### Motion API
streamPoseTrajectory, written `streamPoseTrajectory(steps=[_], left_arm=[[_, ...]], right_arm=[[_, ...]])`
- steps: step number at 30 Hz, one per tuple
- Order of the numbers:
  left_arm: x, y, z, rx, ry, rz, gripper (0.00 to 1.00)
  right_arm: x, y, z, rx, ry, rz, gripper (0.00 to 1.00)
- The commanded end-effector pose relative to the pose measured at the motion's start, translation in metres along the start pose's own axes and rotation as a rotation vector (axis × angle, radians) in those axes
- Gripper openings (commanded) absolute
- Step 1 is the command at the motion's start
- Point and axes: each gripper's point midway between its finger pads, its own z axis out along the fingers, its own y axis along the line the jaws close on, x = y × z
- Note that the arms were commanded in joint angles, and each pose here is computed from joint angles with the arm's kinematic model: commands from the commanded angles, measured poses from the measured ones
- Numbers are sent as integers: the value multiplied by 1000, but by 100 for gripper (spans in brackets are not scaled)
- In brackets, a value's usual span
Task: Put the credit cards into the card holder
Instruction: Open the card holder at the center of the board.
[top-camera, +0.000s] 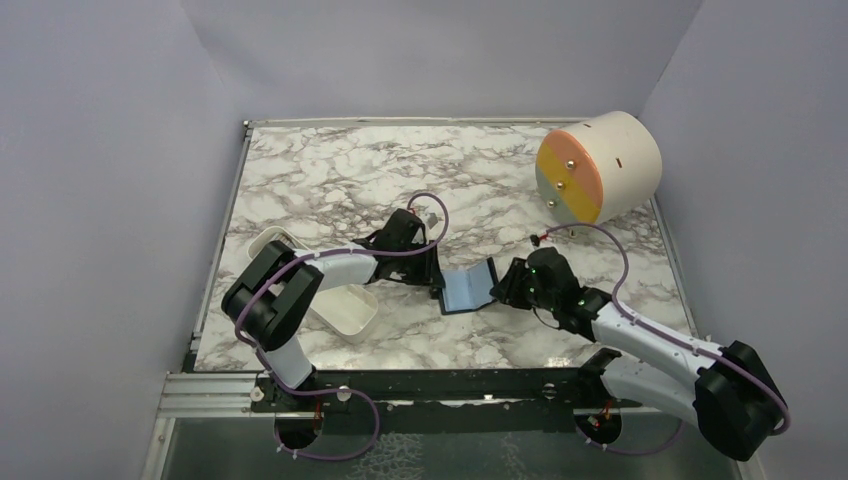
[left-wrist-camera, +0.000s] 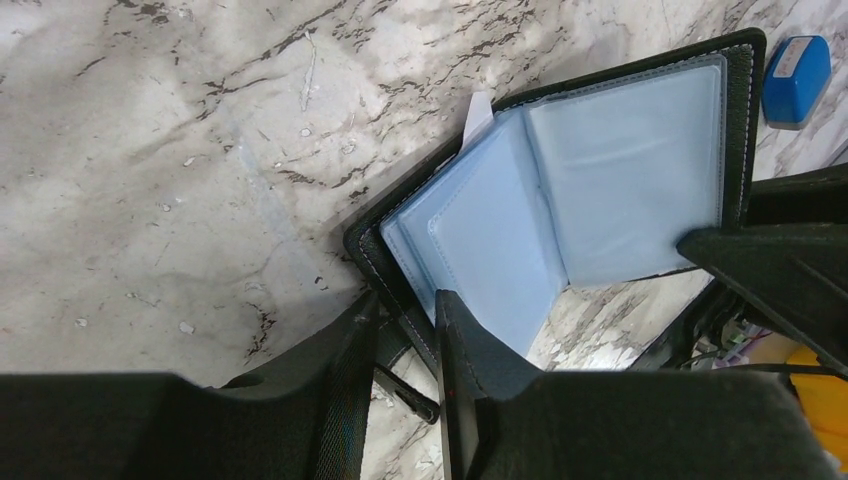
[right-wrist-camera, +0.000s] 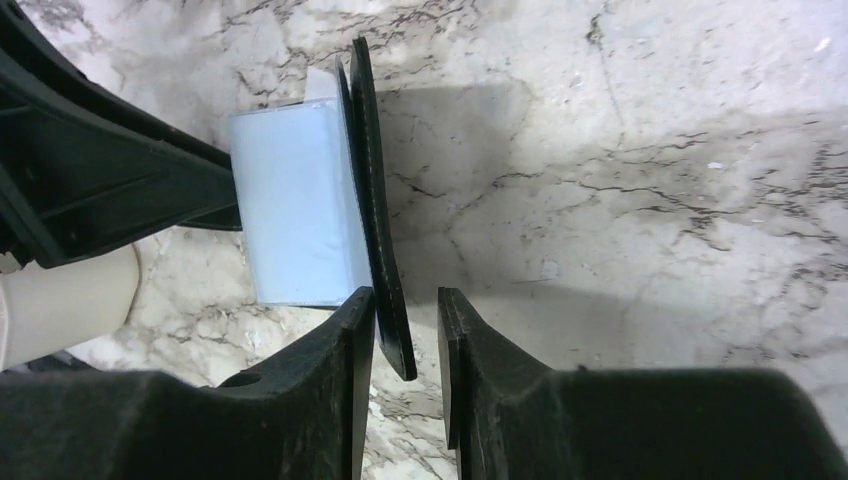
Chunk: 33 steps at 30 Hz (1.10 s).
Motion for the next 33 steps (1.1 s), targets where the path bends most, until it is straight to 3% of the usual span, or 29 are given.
streamPoseTrajectory(steps=[1, 7, 17, 21, 27, 33], left_arm=[[-7, -12, -3, 38, -18, 4, 30], [-21, -27, -18, 60, -71, 9, 44], [-36, -44, -39, 79, -141, 20, 47], [-34, -52, -37, 120, -122, 33, 44], [-22, -63, -17, 191, -33, 51, 30], [-24, -74, -1, 240, -14, 57, 26]], right_arm=[[-15, -8, -7, 70, -52, -38, 29], [-7, -4, -1, 44, -14, -36, 29], [-19, -4, -9, 116, 5, -73, 35], [-17, -3, -9, 114, 25, -76, 36], [-27, 7, -21, 110, 36, -105, 38], [-37, 28, -36, 37, 32, -128, 44]])
